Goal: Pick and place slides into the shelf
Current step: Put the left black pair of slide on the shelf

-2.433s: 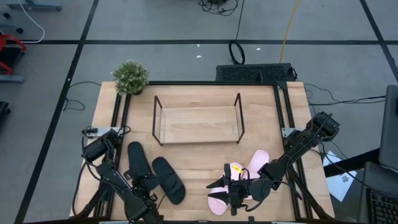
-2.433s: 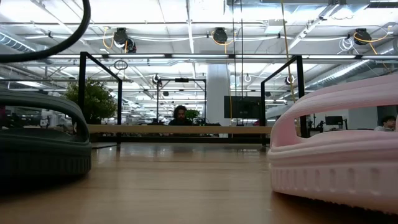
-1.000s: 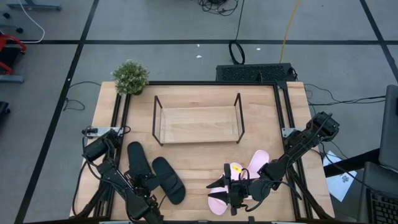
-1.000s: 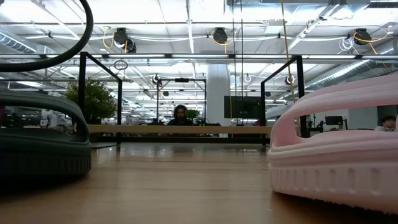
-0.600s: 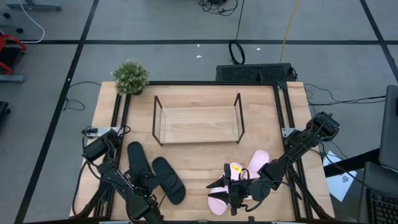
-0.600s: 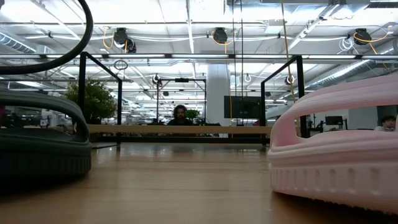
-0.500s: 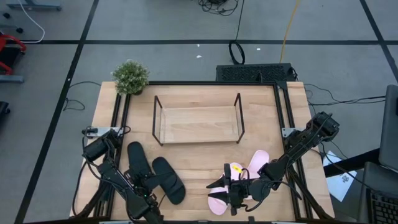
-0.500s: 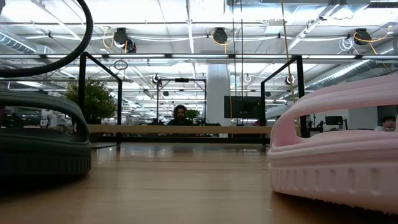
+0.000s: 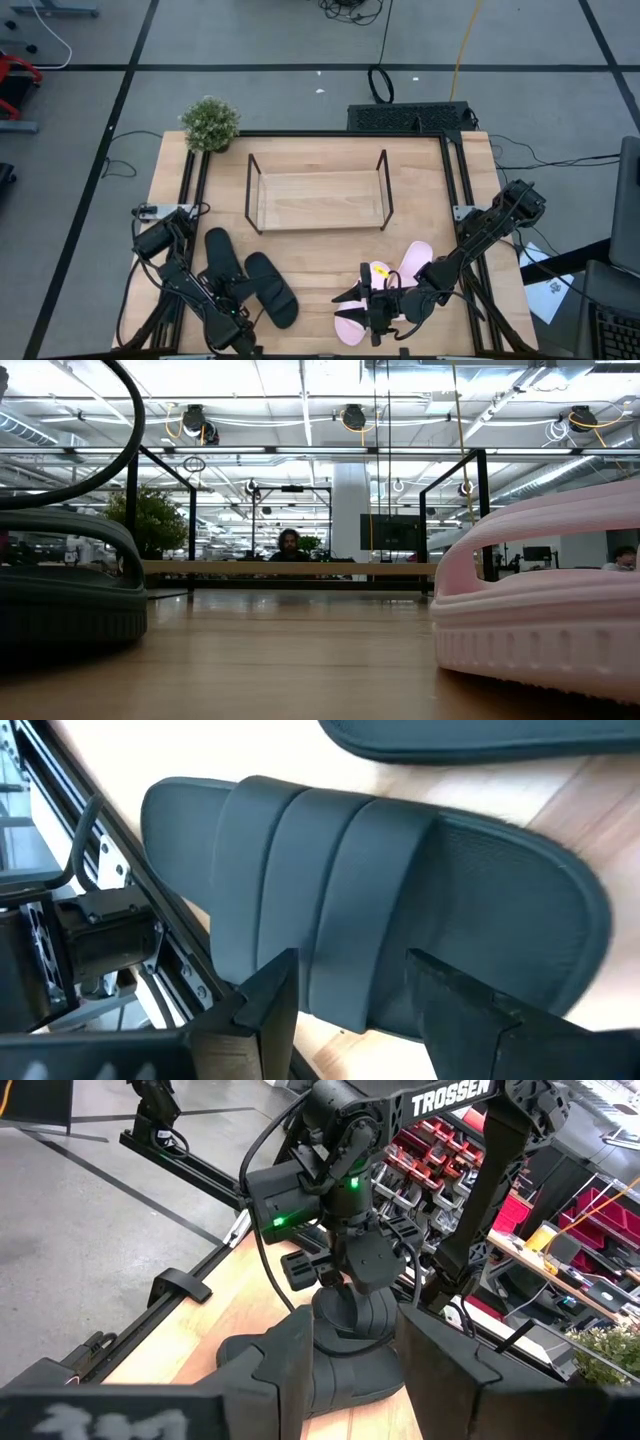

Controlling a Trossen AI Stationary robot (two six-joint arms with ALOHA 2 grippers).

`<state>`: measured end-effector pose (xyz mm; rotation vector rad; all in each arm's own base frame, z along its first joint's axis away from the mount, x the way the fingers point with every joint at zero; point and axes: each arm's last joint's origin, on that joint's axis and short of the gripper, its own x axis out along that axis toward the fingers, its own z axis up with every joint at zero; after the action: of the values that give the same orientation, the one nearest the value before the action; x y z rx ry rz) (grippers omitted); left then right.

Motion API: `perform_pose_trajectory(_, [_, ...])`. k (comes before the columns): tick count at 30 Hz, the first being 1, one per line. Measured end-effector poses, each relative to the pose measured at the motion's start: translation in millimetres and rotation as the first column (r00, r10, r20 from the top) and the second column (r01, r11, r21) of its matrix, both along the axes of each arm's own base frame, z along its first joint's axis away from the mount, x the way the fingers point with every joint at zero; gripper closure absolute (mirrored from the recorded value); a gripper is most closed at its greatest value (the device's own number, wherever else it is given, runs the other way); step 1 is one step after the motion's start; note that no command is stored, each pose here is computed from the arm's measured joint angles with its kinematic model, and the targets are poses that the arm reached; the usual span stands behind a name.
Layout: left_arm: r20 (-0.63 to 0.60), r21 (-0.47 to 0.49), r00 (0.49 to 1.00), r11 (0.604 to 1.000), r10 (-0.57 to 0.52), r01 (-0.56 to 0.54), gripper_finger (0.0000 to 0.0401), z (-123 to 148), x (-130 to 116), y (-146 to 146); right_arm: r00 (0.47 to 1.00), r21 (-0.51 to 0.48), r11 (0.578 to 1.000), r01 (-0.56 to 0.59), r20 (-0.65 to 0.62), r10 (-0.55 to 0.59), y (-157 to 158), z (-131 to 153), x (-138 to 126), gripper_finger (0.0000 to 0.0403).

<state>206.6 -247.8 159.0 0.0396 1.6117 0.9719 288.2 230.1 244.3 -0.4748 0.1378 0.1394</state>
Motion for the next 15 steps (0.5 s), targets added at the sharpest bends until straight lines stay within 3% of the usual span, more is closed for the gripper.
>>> perform_pose_trajectory(15, [-0.026,0.046,1.000,0.999,0.009,-0.008,0.0219,-8.9,-6.2,7.5,1.000,0.000,1.000,0.000,0.000,0.000,0.0,0.0,0.0,0.0268])
